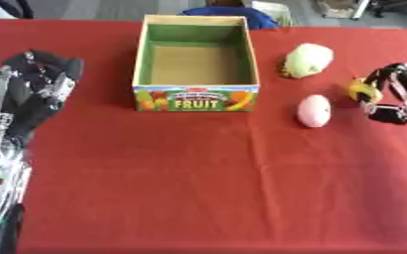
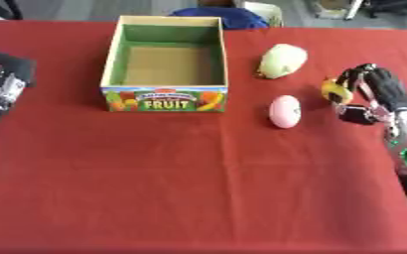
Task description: Pick up objects on the table and place them in the box.
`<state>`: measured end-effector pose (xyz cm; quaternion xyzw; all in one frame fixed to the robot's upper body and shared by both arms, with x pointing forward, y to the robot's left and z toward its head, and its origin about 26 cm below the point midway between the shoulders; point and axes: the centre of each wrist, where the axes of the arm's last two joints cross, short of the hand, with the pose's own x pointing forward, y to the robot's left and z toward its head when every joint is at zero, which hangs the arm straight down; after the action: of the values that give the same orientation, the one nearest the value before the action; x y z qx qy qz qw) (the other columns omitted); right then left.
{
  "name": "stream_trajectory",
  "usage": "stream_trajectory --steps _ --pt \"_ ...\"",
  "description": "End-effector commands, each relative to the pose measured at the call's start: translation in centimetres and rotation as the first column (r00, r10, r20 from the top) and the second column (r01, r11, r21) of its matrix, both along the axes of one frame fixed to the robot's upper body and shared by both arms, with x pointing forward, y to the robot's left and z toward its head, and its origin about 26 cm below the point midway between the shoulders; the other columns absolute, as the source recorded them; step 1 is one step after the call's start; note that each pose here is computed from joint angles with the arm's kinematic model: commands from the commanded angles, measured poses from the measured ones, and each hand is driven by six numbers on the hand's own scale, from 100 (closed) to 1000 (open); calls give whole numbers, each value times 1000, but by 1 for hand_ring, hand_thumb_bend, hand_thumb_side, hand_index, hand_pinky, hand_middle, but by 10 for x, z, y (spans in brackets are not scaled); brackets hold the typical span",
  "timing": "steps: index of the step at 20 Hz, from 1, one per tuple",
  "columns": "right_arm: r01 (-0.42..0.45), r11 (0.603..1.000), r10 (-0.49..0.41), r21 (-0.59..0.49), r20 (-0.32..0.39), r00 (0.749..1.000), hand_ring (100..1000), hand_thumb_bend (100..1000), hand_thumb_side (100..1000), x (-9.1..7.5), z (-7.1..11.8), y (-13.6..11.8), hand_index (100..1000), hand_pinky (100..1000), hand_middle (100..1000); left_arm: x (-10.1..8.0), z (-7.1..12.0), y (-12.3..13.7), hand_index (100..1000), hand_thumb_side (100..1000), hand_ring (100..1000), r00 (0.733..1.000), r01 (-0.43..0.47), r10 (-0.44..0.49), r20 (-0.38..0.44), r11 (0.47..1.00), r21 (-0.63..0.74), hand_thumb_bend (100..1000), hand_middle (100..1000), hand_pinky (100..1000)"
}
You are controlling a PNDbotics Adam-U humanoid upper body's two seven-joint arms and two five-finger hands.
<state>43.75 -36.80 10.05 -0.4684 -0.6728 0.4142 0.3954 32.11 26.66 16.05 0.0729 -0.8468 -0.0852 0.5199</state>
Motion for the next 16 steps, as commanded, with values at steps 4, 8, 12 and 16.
stream_trajectory --steps 4,8,12,16 --pt "38 997 -49 74 148 988 699 100 100 2 22 -9 376 594 226 -1 7 -1 561 358 519 1000 14 -14 24 1000 3 502 515 593" --pt "7 995 -27 100 197 980 699 100 100 2 38 -6 374 595 225 -1 7 -1 561 358 520 1000 12 -12 25 1000 3 502 515 593" --pt "-48 992 19 117 234 972 694 100 100 4 63 3 372 596 224 -1 7 -1 561 357 520 1000 12 -12 24 1000 3 502 515 593" --pt "-131 985 96 110 283 954 683 100 100 10 95 22 372 597 226 -1 6 -1 561 358 520 1000 14 -14 22 1000 4 501 515 593"
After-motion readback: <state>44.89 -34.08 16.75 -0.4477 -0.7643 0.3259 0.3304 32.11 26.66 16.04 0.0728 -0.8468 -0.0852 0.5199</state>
